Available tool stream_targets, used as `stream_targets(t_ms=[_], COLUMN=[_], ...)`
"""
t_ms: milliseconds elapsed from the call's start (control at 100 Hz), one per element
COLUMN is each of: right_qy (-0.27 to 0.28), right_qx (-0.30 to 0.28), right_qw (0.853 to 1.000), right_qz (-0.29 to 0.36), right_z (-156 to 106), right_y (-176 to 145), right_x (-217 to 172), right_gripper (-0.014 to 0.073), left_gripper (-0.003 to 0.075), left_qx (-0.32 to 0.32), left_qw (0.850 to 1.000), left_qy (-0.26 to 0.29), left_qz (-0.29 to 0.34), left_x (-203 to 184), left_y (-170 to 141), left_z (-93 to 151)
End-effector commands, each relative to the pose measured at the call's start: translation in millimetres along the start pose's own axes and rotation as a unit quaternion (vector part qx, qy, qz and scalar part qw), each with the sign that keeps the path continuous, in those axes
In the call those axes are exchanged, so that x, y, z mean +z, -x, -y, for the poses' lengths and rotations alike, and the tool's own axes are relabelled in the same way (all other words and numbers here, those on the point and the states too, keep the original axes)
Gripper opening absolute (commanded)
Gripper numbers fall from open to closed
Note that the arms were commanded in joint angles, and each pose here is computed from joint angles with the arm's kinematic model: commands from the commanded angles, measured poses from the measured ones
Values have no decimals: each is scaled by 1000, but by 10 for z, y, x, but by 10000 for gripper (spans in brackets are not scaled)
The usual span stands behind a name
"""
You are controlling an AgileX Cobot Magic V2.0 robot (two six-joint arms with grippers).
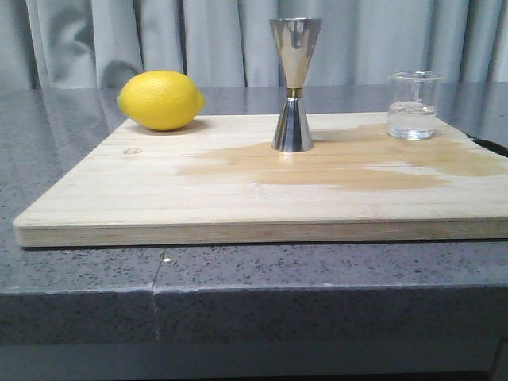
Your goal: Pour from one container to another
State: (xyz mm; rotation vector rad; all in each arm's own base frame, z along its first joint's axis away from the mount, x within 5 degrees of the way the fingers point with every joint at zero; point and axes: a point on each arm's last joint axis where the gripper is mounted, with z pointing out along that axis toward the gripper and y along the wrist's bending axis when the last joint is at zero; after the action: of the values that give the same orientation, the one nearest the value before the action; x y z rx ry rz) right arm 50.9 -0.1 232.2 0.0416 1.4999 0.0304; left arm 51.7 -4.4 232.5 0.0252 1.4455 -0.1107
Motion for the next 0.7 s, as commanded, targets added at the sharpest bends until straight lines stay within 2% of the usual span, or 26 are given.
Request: stream_targets(t_ms=[0, 210, 350, 470, 690], right_qy=[-1, 4, 6, 6, 4], right_qx=[0, -1, -1, -1, 0], right_qw=[999, 1000, 997, 996, 996], right_qz=[43, -23, -76, -93, -87], right_z=[-13, -47, -64, -69, -65], right_y=[358, 810, 1045, 1166, 1186], right_x=[-11, 123, 290, 422, 517], right_gripper=[-67, -67, -67, -67, -67], left_gripper=[-19, -19, -19, -19, -19], left_qx=[-2, 4, 6, 7, 7], left_qw=[997, 999, 1000, 1000, 999], left_qy=[-5, 1, 4, 5, 6], left_qz=[76, 35, -5, -22, -36], left_x=[-19, 106, 256, 374, 445], left_y=[420, 858, 1042, 1095, 1066], left_z=[23, 40, 45, 47, 46])
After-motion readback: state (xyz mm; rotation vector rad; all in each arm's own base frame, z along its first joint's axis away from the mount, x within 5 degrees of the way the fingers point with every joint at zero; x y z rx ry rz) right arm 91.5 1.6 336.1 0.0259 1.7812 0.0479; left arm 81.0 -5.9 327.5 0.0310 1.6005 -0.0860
